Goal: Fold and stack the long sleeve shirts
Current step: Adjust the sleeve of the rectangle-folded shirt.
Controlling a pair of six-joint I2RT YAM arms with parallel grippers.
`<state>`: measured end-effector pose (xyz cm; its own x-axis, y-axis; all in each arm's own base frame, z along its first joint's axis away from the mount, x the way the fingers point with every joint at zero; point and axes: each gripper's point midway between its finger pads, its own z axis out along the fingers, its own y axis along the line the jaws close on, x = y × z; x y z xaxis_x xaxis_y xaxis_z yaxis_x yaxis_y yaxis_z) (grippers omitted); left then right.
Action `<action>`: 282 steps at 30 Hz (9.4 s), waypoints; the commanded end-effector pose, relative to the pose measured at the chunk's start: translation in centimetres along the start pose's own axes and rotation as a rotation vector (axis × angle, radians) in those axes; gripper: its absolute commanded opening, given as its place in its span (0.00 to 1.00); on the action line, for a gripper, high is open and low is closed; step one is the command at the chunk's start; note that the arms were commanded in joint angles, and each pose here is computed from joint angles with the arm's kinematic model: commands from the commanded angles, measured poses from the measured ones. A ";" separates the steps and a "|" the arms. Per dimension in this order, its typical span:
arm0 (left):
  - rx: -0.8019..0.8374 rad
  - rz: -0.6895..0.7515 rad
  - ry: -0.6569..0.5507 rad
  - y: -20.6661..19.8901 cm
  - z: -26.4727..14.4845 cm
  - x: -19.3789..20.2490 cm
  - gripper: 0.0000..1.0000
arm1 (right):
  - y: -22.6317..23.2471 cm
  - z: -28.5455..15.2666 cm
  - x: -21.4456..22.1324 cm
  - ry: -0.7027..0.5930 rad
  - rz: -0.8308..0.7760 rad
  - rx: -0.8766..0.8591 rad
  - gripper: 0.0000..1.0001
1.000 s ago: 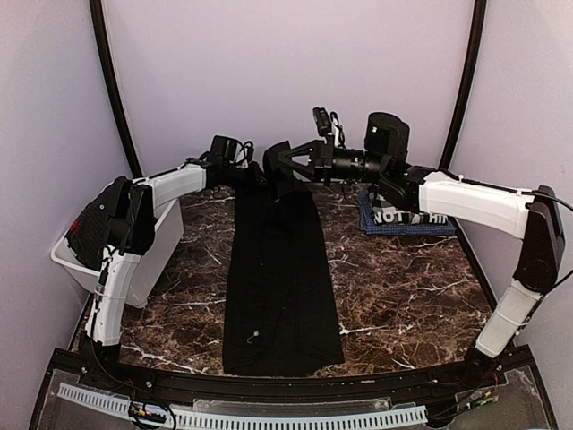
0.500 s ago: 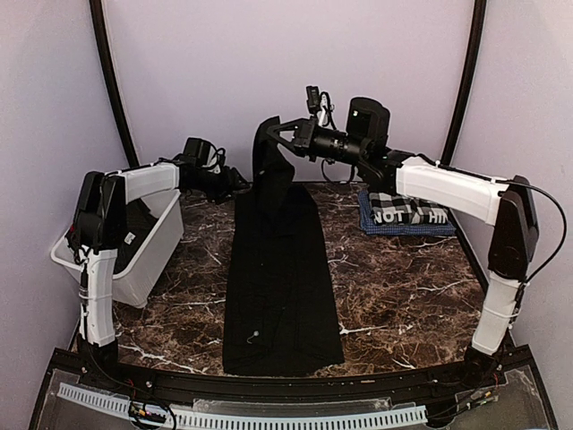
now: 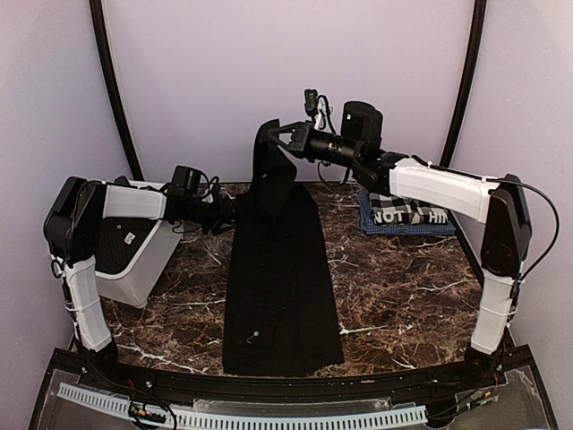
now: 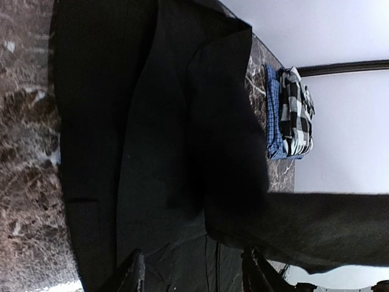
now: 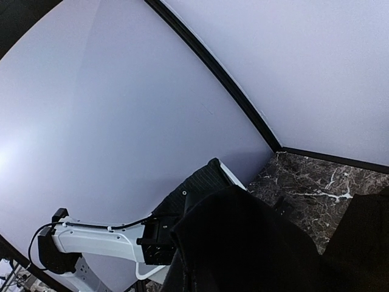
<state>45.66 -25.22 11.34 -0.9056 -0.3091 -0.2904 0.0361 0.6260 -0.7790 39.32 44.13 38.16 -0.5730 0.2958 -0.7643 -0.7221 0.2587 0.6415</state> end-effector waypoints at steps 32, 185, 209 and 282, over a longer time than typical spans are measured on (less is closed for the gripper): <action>0.099 0.186 -0.052 -7.9 8.6 1.2 0.47 | -9.6 -27.0 14.6 0.070 0.134 0.891 0.00; -0.096 0.224 -0.021 -2.9 4.1 -4.4 0.49 | -3.8 -10.0 7.0 0.234 0.008 0.506 0.00; -0.141 0.394 -0.084 -3.6 2.9 8.1 0.55 | 0.2 -3.2 -0.4 0.071 0.041 0.270 0.00; -0.211 0.317 -0.154 -1.0 -3.9 12.7 0.49 | -6.7 -18.4 24.2 0.566 0.037 0.581 0.43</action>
<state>32.96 -26.35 8.98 -0.7540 -0.1481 -0.6400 0.1997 0.8765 -0.4380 19.01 32.82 11.29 -0.9209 -0.1355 -0.3655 -0.3475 0.7102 0.6123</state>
